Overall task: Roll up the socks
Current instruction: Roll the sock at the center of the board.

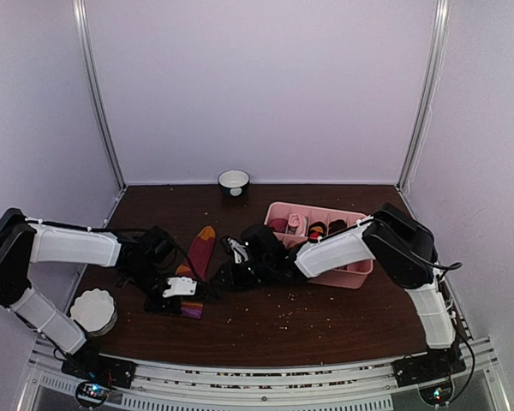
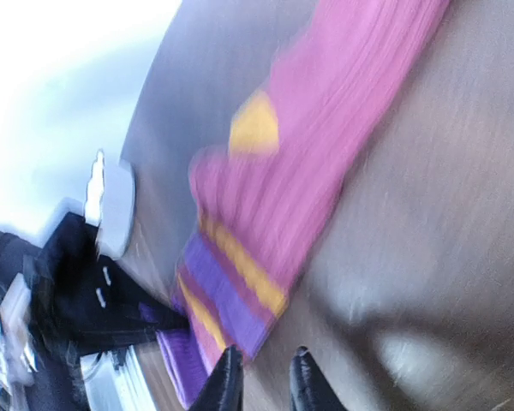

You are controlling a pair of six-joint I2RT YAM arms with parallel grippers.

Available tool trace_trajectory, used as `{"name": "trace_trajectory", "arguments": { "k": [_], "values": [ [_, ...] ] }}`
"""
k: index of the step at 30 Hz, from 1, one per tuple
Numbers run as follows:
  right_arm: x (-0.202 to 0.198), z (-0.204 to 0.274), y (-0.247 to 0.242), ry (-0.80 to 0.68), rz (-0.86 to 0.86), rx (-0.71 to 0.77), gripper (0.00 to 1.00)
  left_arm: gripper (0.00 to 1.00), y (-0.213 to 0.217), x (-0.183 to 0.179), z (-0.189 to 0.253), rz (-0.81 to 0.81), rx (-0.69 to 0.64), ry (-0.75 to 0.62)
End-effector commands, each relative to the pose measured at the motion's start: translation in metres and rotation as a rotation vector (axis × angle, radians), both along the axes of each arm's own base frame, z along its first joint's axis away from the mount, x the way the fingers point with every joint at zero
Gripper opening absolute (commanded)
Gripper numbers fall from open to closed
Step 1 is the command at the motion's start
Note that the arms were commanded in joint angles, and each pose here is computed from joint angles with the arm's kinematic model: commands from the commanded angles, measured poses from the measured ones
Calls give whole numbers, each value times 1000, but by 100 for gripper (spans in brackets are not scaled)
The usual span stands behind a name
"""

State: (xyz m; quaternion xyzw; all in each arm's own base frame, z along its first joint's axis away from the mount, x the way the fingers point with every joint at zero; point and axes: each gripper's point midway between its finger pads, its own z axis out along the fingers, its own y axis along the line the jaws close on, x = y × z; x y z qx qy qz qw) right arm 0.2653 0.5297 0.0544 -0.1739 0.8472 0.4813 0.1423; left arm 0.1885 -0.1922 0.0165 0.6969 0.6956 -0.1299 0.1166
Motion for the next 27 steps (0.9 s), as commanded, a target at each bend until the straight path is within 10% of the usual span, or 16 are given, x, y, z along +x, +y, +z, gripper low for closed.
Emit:
{"name": "trace_trajectory", "arguments": {
  "k": [1, 27],
  "values": [
    [32, 32, 17, -175, -27, -86, 14, 0, 5, -12, 6, -23, -1, 9],
    [58, -48, 21, -402, -141, -597, 0, 0, 15, -47, 22, -86, -9, 107]
  ]
}}
